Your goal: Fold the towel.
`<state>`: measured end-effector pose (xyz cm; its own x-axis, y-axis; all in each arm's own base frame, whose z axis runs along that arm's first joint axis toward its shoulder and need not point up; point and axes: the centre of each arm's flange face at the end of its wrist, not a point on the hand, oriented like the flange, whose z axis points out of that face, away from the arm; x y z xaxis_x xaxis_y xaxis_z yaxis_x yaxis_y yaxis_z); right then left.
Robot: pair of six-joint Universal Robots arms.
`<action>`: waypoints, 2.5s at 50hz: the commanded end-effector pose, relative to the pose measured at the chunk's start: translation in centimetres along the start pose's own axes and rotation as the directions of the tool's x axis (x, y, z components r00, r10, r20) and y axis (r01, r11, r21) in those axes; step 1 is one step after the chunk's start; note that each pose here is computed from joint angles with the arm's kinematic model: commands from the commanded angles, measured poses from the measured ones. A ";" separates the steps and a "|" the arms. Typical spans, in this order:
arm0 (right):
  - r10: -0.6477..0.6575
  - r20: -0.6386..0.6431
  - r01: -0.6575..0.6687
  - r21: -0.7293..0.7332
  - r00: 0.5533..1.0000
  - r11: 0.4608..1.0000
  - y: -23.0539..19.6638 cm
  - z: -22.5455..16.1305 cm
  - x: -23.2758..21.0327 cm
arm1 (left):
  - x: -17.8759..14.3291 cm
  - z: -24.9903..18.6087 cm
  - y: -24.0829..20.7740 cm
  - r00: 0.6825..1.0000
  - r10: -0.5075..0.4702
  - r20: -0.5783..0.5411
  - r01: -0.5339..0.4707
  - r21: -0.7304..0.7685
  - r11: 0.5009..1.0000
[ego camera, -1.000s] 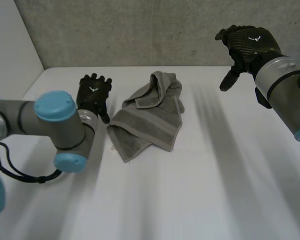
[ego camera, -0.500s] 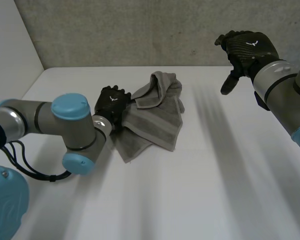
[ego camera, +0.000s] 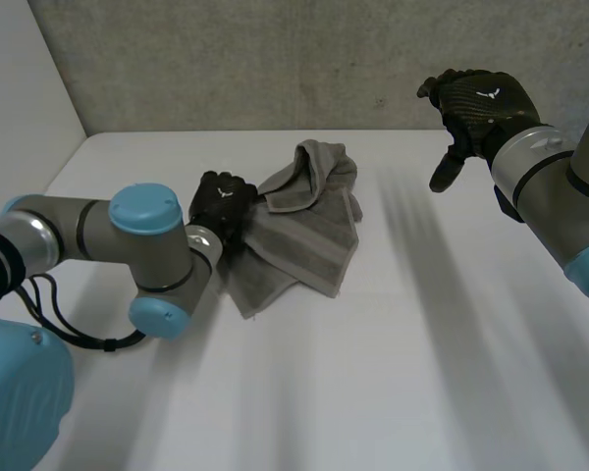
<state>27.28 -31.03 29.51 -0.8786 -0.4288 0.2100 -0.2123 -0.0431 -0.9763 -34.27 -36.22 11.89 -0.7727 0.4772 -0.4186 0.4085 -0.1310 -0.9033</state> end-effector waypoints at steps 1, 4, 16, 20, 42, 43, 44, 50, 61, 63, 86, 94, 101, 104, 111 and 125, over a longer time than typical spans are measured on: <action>0.000 -0.003 0.000 0.004 1.000 1.000 -0.1 0.1 0.1 | -0.4 1.1 -0.7 1.000 0.002 0.024 -0.003 0.043 0.999; 0.000 -0.006 0.000 0.004 1.000 1.000 -0.1 0.1 0.3 | -0.6 0.8 -1.8 1.000 -0.003 0.028 0.001 0.056 0.998; 0.001 -0.016 -0.001 0.015 1.000 1.000 -0.6 0.0 0.6 | -3.9 -6.8 -16.4 0.987 -0.162 -0.004 0.157 0.258 0.953; 0.001 -0.026 0.000 0.028 1.000 1.000 -1.0 0.1 1.0 | -7.5 -11.7 -24.5 0.955 -0.297 -0.017 0.271 0.463 0.844; 0.015 0.139 -0.009 -0.043 0.990 0.999 -0.7 -1.0 -0.3 | -9.4 -9.3 -12.2 0.945 -0.300 0.133 0.290 0.092 0.953; 0.024 0.172 -0.012 -0.067 0.985 0.998 -0.3 -1.1 -0.7 | -9.2 -9.0 -10.8 0.955 -0.264 0.134 0.261 0.038 0.965; 0.032 0.201 -0.013 -0.093 0.979 0.996 0.3 -1.1 -1.1 | -9.1 -8.9 -10.0 0.961 -0.243 0.134 0.245 0.006 0.970; 0.048 0.302 0.017 -0.210 0.952 0.977 2.9 -1.2 -3.3 | -8.9 -9.3 -8.9 0.964 -0.228 0.133 0.235 -0.035 0.971; -0.002 0.434 0.128 -0.261 0.901 0.957 8.0 -0.7 -8.3 | -9.1 -12.0 -10.3 0.964 -0.230 0.136 0.233 -0.008 0.972; -0.043 0.427 0.137 -0.192 0.903 0.972 9.9 1.0 -9.2 | -9.4 -12.9 -11.0 0.963 -0.230 0.143 0.231 0.011 0.973; -0.146 0.510 0.274 -0.184 0.847 0.944 15.6 3.9 -13.2 | -12.6 -16.0 -12.4 0.930 -0.306 0.204 0.288 0.116 0.951; -0.161 0.489 0.284 -0.188 0.857 0.940 15.3 3.9 -12.9 | -13.2 -16.4 -13.0 0.921 -0.324 0.214 0.298 0.146 0.943; -0.184 0.437 0.273 -0.149 0.880 0.951 12.5 4.2 -11.5 | -13.4 -16.7 -13.5 0.920 -0.327 0.218 0.296 0.161 0.941; -0.211 0.395 0.251 -0.051 0.894 0.967 7.7 3.6 -10.4 | -13.7 -16.9 -13.9 0.918 -0.327 0.226 0.291 0.176 0.940; -0.222 0.302 0.214 0.061 0.927 0.975 -0.3 1.5 -6.7 | -14.2 -17.5 -15.3 0.911 -0.344 0.225 0.294 0.227 0.928; -0.085 0.454 0.198 -0.206 0.887 0.958 2.9 -3.4 -8.1 | -12.8 -17.5 -15.5 0.913 -0.390 0.119 0.358 0.225 0.906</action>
<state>32.08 -26.37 27.77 -0.5782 -0.7356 0.3530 -0.4792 -0.0440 -0.8766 -21.57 -25.35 33.51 -0.9398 0.3395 -0.0385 -0.0198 -0.1666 -0.9858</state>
